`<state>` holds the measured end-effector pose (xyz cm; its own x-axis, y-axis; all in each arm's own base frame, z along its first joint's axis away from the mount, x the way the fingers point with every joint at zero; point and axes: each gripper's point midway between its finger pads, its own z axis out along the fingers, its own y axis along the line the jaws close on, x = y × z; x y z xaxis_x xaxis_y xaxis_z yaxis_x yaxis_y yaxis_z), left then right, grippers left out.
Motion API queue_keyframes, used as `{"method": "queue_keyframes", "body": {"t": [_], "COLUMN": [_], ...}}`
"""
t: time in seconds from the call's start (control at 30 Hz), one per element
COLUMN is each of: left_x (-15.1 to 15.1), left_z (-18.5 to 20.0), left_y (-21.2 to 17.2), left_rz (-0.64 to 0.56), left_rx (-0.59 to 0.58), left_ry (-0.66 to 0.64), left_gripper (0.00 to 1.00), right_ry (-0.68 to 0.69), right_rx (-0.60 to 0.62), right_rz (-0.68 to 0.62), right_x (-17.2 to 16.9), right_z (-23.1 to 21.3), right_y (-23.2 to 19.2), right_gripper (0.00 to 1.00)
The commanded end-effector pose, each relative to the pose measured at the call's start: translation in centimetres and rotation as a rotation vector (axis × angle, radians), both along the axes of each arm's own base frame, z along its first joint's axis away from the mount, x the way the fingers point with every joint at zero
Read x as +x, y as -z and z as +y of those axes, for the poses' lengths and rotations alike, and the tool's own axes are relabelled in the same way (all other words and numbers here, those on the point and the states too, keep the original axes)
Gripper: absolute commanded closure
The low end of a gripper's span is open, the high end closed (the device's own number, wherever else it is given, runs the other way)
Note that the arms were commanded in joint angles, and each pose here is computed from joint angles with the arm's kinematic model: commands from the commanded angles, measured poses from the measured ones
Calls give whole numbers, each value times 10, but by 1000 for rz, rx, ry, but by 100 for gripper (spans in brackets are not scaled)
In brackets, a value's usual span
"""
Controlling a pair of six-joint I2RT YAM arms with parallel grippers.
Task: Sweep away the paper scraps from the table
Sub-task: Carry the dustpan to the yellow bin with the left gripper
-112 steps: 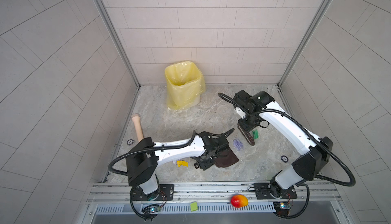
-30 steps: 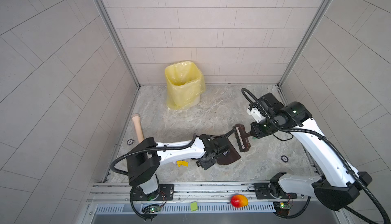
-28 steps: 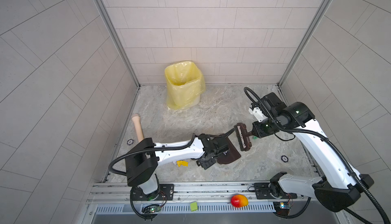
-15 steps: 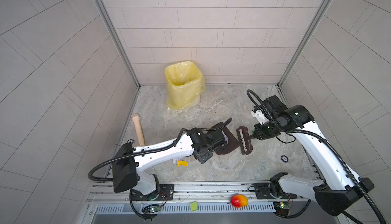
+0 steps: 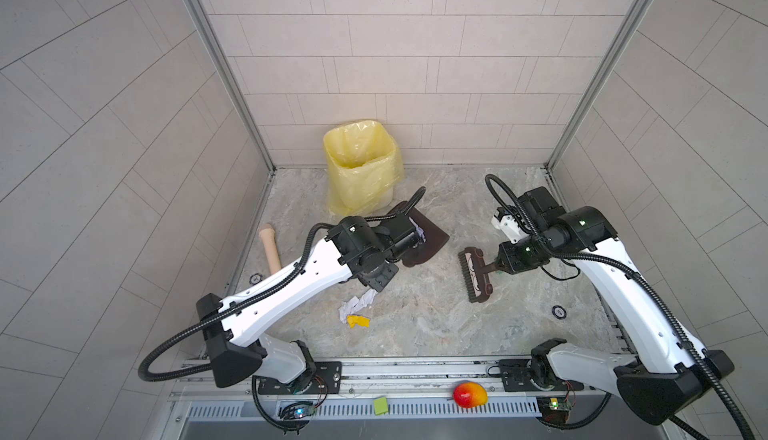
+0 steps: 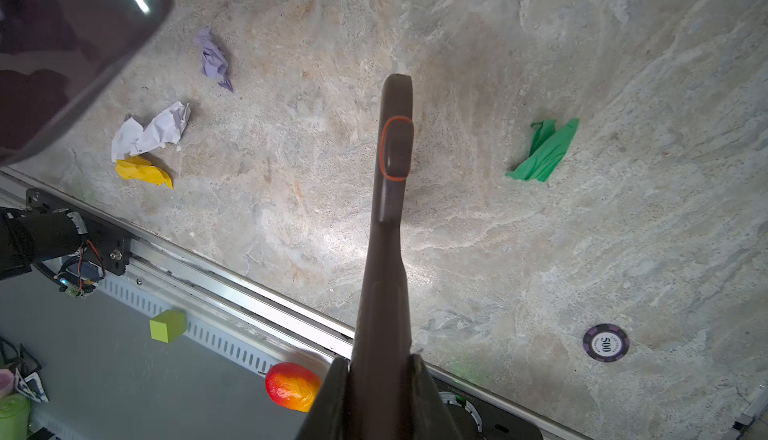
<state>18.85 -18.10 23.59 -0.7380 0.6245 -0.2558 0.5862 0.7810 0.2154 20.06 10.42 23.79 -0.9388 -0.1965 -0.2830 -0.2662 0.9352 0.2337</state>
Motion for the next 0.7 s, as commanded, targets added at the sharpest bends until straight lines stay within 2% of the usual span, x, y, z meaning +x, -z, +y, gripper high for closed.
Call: {"method": "queue_keyframes", "body": {"t": [0.0, 0.47, 0.67], "left_x": [-3, 21, 36], "left_z": [29, 102, 136], "left_y": [-20, -49, -67], "left_rz": [-28, -78, -146], "left_rx": [28, 47, 42], "left_ry": [-67, -293, -399], "left_gripper": [100, 100, 100], "right_ry": [-26, -41, -44], "right_rx": [25, 36, 43], "right_rz": [-23, -12, 1], "right_x": [3, 6, 7], "right_z": [4, 5, 6], "right_y": [-7, -6, -2], "right_gripper": [100, 100, 100]}}
